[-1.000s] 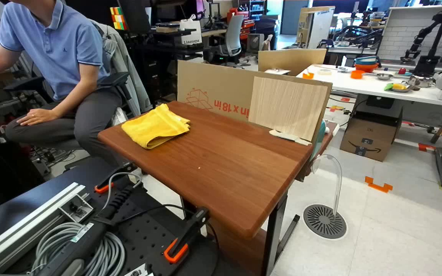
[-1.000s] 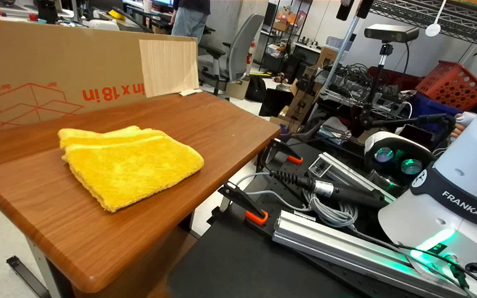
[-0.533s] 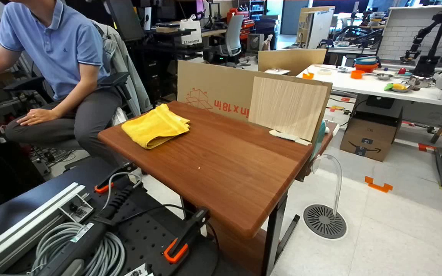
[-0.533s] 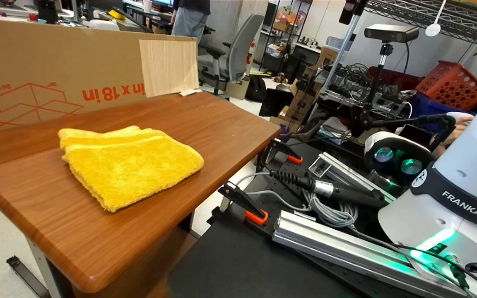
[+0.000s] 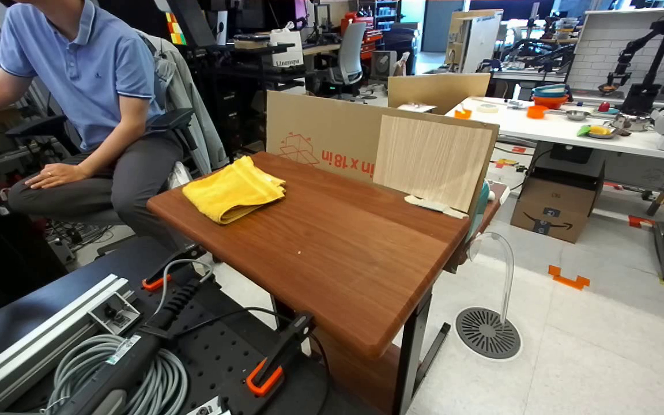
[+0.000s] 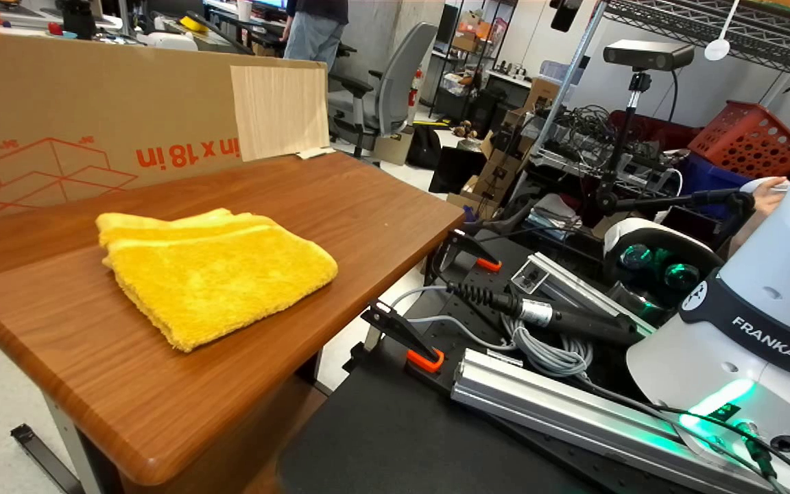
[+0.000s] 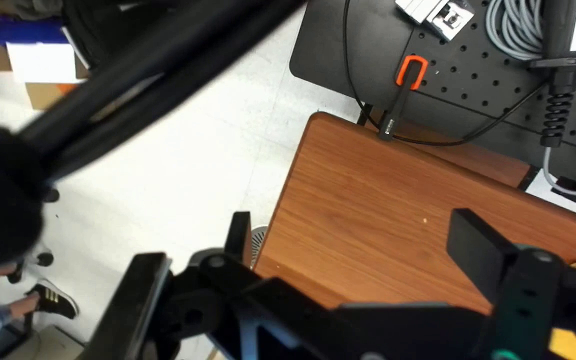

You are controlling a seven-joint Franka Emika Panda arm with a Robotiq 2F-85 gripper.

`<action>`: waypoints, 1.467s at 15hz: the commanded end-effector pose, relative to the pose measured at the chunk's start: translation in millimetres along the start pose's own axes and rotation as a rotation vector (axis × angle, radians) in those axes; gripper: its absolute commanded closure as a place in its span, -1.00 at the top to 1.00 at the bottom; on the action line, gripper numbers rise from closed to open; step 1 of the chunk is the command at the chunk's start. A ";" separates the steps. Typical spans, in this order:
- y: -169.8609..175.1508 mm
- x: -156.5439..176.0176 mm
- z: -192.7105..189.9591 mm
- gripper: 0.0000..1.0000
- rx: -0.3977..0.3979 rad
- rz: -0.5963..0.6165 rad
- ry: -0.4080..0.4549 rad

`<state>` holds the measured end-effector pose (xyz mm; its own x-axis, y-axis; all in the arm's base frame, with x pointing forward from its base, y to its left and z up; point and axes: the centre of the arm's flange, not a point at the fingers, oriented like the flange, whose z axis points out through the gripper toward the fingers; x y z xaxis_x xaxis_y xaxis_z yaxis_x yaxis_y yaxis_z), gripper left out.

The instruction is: Use the towel to wipe the desk

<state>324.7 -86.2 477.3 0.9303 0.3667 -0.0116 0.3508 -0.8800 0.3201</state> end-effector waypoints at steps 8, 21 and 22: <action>-16.2 19.7 5.6 1.00 -0.005 -0.148 0.057; -176.3 98.4 32.8 1.00 0.341 -0.419 0.304; -178.0 98.0 36.9 1.00 0.330 -0.461 0.262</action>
<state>342.2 85.5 409.4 0.6683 0.7113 0.2176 0.7209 -0.6915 0.0462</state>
